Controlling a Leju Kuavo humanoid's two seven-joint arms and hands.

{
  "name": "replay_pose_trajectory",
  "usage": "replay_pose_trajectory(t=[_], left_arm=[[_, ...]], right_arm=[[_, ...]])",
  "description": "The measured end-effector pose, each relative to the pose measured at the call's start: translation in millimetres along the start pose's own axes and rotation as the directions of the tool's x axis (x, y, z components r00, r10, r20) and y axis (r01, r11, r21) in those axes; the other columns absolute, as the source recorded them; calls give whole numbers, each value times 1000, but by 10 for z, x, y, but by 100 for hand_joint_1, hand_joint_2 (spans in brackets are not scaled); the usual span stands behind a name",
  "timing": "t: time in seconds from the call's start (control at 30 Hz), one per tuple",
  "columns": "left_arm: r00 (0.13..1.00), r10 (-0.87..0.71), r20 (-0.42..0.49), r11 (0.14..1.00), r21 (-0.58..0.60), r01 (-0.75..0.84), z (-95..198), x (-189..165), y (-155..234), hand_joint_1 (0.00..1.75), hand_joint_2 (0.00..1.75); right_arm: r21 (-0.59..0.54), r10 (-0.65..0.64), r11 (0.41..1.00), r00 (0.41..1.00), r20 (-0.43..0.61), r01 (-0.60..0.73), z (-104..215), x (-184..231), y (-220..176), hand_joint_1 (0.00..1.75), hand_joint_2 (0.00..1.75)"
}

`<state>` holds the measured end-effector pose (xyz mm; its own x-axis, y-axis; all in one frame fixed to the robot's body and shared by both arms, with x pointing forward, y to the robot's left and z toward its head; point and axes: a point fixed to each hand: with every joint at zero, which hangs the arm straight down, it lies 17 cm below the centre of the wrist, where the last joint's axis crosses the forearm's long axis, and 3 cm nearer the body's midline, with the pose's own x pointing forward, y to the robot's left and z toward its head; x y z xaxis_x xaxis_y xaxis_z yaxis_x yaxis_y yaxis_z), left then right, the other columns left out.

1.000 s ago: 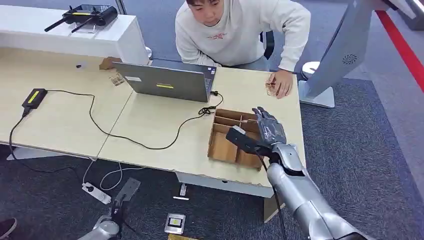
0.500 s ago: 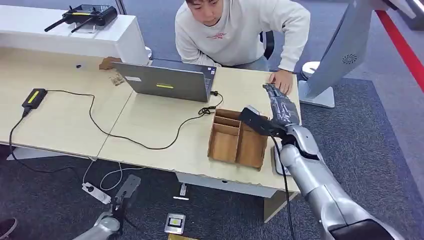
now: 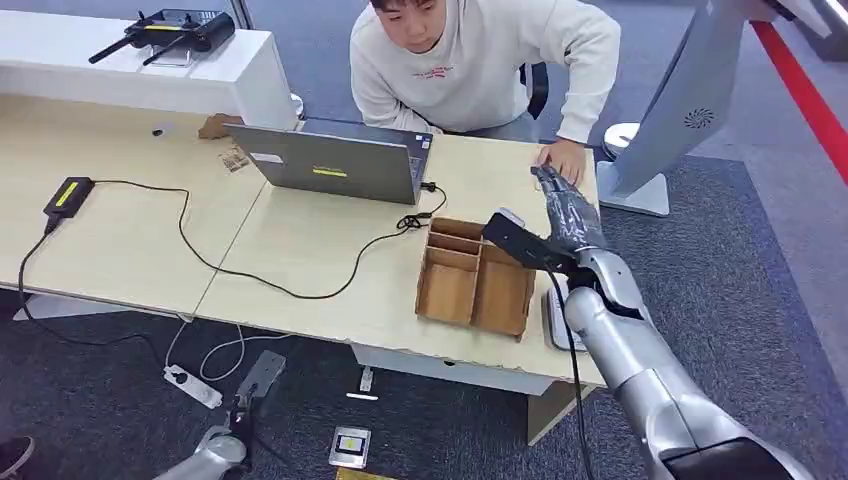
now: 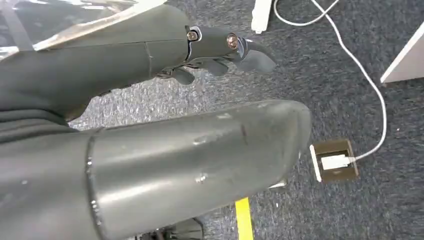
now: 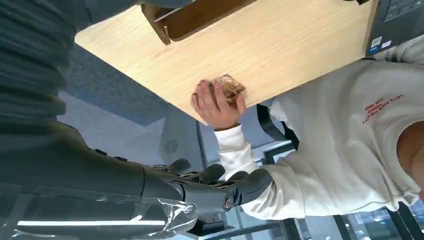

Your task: Pass the card to the sensor for recognition and then transmit it.

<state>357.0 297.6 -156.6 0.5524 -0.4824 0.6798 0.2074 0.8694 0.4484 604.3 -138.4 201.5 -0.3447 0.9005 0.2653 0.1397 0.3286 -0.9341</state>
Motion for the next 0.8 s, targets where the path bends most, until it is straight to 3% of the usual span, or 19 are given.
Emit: replay_pose_trajectory(t=[0.8], left_arm=[[999, 24, -27, 1000, -9, -24, 14, -16, -177, 0, 0]], right_arm=[[128, -2, 992, 1000, -3, 2, 129, -35, 344, 0, 175]])
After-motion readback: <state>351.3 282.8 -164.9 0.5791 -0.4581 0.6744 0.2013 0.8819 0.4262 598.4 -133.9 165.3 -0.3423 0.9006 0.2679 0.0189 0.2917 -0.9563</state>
